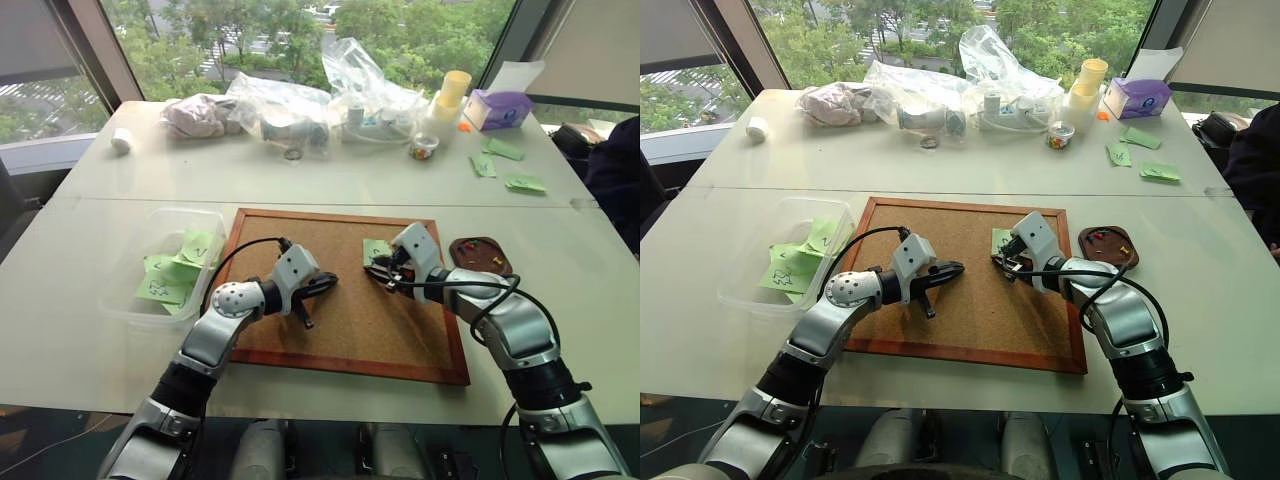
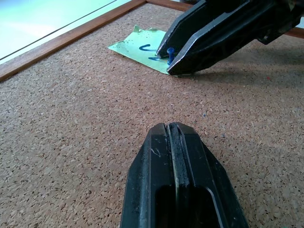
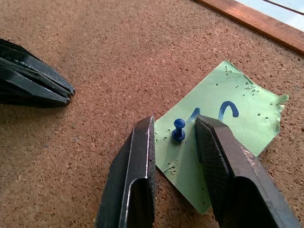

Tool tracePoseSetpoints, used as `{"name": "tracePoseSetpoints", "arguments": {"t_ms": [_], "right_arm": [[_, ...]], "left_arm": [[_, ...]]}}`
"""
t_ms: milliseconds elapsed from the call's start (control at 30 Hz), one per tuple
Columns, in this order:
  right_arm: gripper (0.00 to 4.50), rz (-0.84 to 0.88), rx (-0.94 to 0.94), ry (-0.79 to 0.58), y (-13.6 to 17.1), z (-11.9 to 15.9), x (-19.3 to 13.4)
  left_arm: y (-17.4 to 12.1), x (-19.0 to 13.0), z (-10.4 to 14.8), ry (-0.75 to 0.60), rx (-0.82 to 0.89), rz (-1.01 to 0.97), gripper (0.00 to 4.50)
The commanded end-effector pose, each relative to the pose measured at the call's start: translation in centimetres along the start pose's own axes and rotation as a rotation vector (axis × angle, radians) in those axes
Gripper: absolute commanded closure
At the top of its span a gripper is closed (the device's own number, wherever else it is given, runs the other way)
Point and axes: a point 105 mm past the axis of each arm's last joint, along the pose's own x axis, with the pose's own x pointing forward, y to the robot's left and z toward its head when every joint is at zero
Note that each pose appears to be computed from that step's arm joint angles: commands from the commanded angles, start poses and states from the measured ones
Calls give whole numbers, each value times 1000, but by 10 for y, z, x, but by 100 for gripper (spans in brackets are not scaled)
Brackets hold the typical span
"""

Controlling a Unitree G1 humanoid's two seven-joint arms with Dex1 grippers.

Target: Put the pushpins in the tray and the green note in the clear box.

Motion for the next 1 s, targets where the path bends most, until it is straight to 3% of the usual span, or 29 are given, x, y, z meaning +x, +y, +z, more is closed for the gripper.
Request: {"name": "tracePoseSetpoints", "arguments": {"t_ms": [33,67,100,267,500,600,867,1000], "right_arm": [[384,-2,-20,-2,-1,-2,0],[433,-3,-21,-1,-1,-3,1],[446,-3,-21,-3,0,-3,1],[446,-4,-31,-26,0,4,-1],[446,21,-145,-158,7,56,-23],[446,44,-177,-170,13,65,-30],[446,81,-212,-154,26,66,-38],[446,0,-178,-140,7,59,-47]], "left_arm": [[-3,-5,-30,109,-46,7,450],[-3,-5,-30,109,-46,8,450],[-3,-6,-30,110,-46,9,450],[0,-8,-29,109,-48,16,450],[5,-8,-26,107,-53,15,450],[2,-7,-28,112,-56,-1,450],[17,-20,-10,126,13,-66,450],[27,-25,7,118,54,-99,450]]}}
